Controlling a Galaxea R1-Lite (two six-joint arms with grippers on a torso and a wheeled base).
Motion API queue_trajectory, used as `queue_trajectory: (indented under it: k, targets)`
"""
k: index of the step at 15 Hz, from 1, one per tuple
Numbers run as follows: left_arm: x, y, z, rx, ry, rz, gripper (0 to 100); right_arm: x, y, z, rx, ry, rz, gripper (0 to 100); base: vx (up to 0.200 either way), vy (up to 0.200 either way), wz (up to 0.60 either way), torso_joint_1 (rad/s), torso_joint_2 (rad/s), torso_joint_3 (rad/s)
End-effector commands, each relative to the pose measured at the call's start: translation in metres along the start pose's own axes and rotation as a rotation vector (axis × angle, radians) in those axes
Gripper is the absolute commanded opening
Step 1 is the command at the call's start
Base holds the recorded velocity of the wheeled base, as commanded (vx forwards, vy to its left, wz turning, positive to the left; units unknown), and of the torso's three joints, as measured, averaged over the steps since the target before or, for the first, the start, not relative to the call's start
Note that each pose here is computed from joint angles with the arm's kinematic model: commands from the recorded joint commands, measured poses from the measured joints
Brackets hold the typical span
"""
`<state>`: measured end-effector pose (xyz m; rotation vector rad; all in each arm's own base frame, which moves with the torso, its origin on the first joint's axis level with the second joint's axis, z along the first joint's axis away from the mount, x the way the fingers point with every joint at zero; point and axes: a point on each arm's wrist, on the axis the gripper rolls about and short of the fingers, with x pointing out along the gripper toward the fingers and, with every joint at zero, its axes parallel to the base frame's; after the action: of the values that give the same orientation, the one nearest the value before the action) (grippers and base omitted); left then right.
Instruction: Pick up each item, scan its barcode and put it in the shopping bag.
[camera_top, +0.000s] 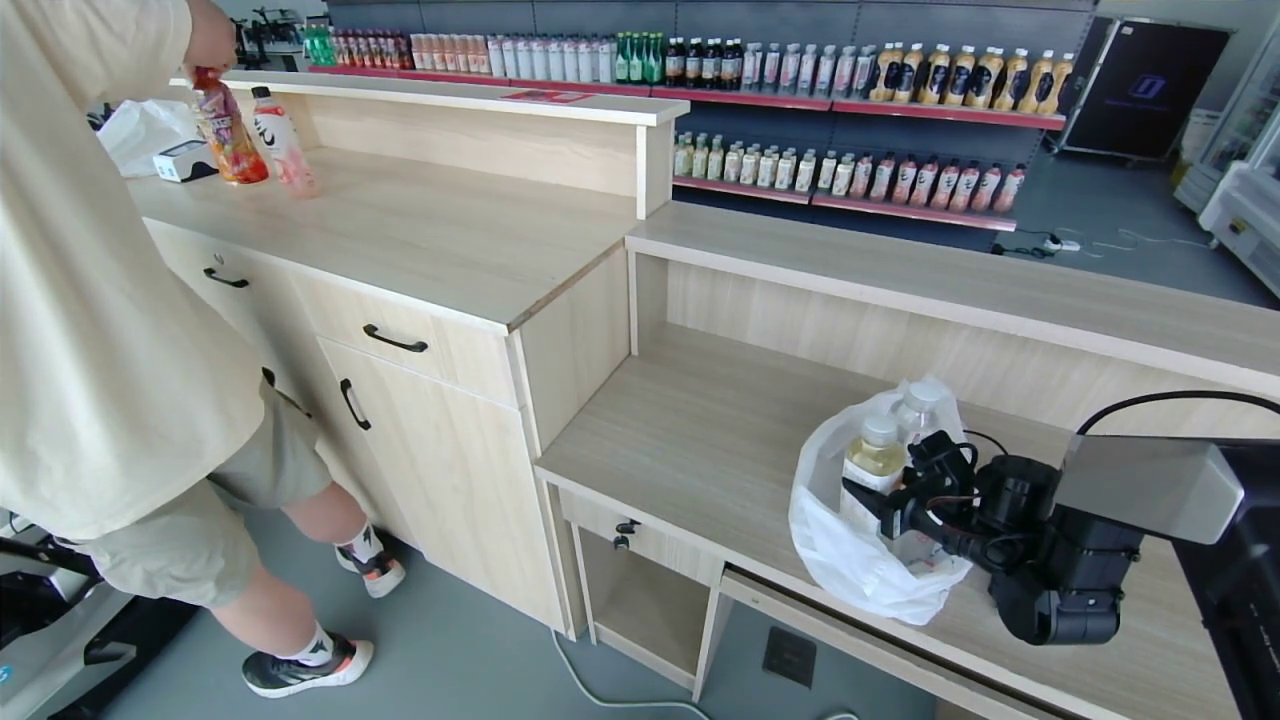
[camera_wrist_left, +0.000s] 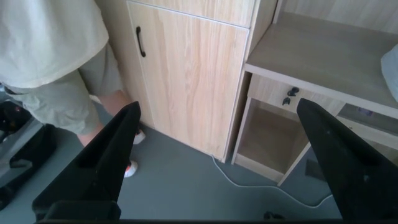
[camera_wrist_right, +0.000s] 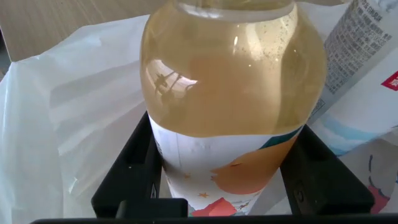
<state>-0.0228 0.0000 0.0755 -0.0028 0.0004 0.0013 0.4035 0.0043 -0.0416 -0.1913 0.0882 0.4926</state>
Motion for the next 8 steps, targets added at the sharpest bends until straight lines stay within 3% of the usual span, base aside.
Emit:
queue_trajectory:
  k: [1,8]
  targets:
    - [0.0000,0.0000,0.0000,0.000,0.000,0.000,100,0.0006,0.0019,-0.0053,0.005,0.010,0.005,0,0.000,0.000,0.00,0.000,0.00,0.000]
    - [0.0000,0.0000,0.0000,0.000,0.000,0.000,100,-0.0010,0.0048,-0.0135,0.015,0.033,0.015,0,0.000,0.000,0.00,0.000,0.00,0.000]
